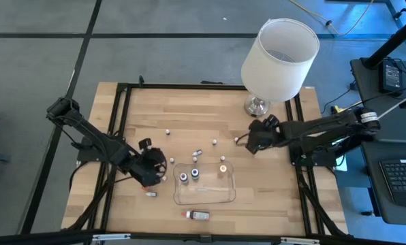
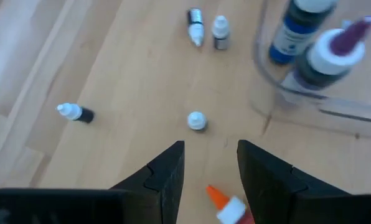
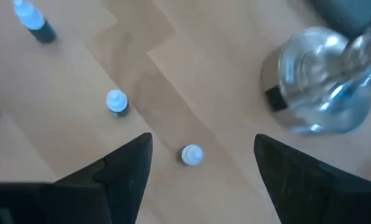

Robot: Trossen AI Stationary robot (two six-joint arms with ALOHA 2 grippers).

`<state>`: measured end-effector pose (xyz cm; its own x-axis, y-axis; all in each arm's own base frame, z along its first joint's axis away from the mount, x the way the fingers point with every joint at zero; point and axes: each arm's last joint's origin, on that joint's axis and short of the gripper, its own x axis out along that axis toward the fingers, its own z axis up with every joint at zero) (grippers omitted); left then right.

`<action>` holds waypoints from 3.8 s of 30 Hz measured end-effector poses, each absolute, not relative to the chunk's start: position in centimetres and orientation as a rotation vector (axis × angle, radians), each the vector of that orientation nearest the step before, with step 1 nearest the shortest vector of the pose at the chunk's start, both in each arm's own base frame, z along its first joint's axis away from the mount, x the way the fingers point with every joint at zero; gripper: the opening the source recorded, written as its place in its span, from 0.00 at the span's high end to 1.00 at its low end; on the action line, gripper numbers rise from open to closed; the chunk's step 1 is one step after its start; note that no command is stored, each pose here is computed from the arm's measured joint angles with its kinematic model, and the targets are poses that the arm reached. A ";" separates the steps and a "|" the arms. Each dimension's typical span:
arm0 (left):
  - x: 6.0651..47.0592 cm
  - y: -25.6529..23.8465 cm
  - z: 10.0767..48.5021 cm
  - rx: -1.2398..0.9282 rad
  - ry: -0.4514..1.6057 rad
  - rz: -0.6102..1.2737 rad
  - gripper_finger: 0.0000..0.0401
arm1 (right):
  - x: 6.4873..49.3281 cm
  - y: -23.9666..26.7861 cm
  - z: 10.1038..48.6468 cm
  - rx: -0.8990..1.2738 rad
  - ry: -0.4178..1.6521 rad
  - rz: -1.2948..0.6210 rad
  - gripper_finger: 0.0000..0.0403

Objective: Pick & Place food coloring
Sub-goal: Put the small pink food coloring bottle into the container

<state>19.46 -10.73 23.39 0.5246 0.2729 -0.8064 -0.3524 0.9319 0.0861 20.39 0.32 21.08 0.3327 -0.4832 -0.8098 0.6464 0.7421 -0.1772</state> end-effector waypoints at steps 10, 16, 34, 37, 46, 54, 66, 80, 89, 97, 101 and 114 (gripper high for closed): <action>16.2 -8.6 21.2 -0.310 0.595 0.213 0.64 | 19.3 -0.8 19.0 0.321 0.965 -0.752 0.30; 15.5 -8.2 19.6 -0.364 0.490 0.141 0.64 | 19.3 -1.0 17.7 0.375 0.942 -0.842 0.30; 15.3 -8.2 19.0 -0.326 0.501 0.126 0.64 | 20.7 -1.0 15.9 0.372 0.960 -0.869 0.30; 15.3 -8.2 19.0 -0.326 0.501 0.126 0.64 | 21.0 -0.9 15.3 0.386 0.968 -0.887 0.30; 15.3 -8.2 19.0 -0.328 0.499 0.125 0.64 | 21.3 -1.5 14.0 0.427 1.015 -0.944 0.31; 15.3 -8.2 19.0 -0.328 0.499 0.125 0.64 | 21.3 -2.2 13.9 0.434 1.027 -0.951 0.47; 15.3 -8.2 19.0 -0.328 0.499 0.125 0.64 | 21.3 -2.2 13.9 0.426 1.046 -0.929 0.80; 15.3 -8.2 19.0 -0.337 0.499 0.127 0.64 | 23.4 -1.7 17.3 0.411 1.057 -0.832 0.83; 15.3 -8.2 19.0 -0.337 0.499 0.127 0.64 | 27.9 3.5 26.2 0.220 0.796 -0.559 0.83; 15.3 -8.2 19.0 -0.336 0.499 0.127 0.64 | 30.3 11.4 30.8 0.009 0.600 -0.195 0.83; 15.3 -8.2 19.0 -0.336 0.499 0.127 0.64 | 31.8 15.6 30.8 -0.086 0.603 -0.082 0.83; 15.3 -8.2 19.0 -0.336 0.499 0.127 0.64 | 37.4 21.5 23.8 -0.031 0.795 0.012 0.83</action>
